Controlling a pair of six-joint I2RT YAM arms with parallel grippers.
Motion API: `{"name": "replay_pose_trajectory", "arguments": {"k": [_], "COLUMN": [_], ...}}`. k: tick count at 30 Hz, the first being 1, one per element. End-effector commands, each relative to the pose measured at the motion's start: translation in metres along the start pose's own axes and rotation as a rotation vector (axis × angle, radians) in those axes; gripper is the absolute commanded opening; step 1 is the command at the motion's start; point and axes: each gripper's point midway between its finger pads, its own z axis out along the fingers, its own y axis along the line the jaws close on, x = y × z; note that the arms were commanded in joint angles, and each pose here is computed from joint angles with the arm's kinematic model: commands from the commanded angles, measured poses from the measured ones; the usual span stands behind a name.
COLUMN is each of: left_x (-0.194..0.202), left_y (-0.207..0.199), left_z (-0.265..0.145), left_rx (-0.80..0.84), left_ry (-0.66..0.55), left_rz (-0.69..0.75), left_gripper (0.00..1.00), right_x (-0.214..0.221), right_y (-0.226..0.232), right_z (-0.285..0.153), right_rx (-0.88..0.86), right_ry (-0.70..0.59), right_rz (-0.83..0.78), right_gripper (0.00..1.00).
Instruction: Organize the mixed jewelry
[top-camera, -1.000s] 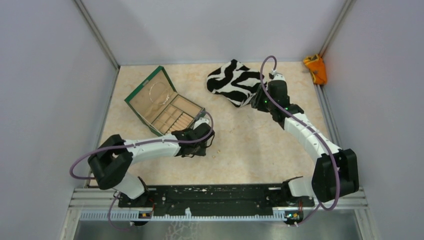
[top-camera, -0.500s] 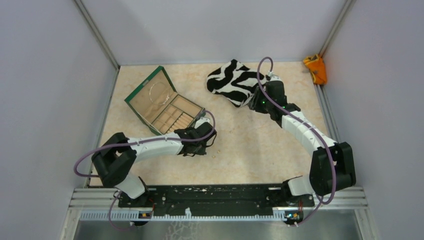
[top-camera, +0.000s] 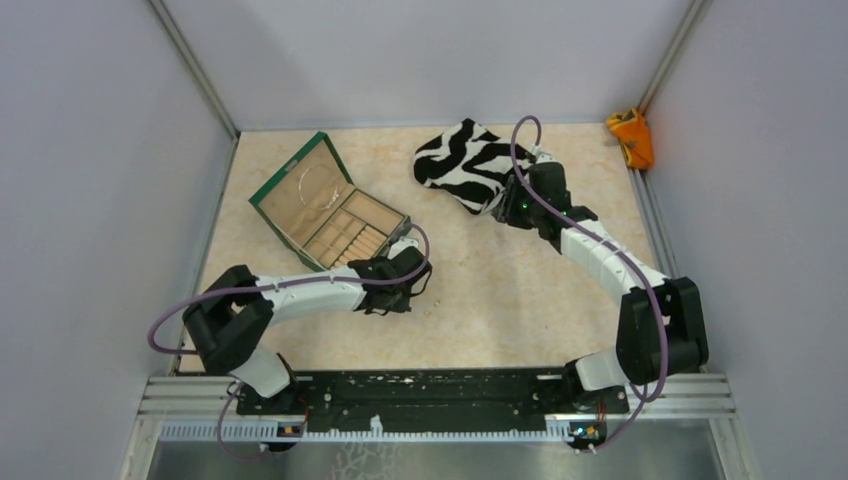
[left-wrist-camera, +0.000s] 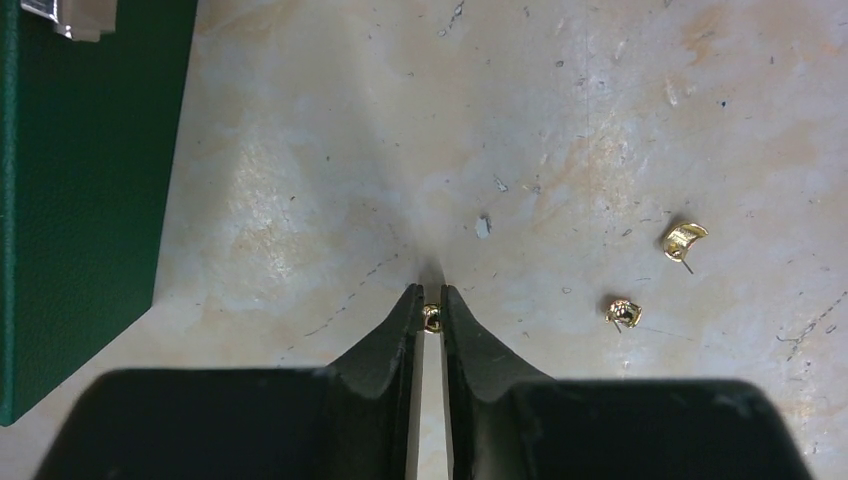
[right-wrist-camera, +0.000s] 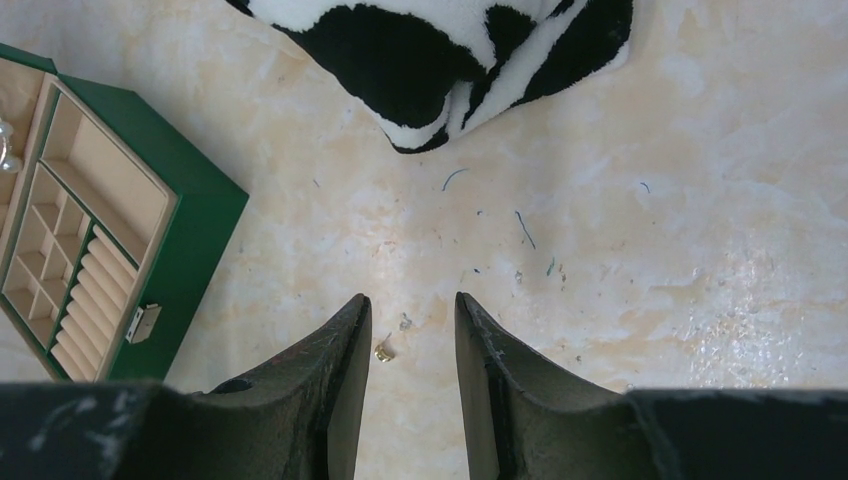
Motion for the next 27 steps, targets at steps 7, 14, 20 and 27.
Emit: {"name": "replay_pose_trajectory", "arguments": {"k": [7,14,20,27], "left_x": [-0.015,-0.038,-0.042,-0.035], "left_y": [-0.008,-0.030,-0.070,-0.099], "left_z": [-0.009,-0.041,-0.099,-0.165], "left_rx": [0.022,0.180,0.662,1.117], "left_ry": [-0.029,-0.064,0.122,0.157], "left_rz": [-0.002,0.136,0.296,0.420], "left_gripper": [0.00,0.00,0.00,0.00], "right_x": [-0.021,-0.021,-0.021,-0.023], "right_y": [0.016,0.016,0.015,0.013], "right_z": [-0.002,-0.003,-0.007,-0.016], "right_rx": [-0.053,-0.054,-0.048,-0.039], "right_ry": [-0.057,-0.058,-0.060,-0.094], "right_rz": [0.001,0.000,-0.006,0.009], "right_gripper": [0.36,0.36,0.35,0.35]}}
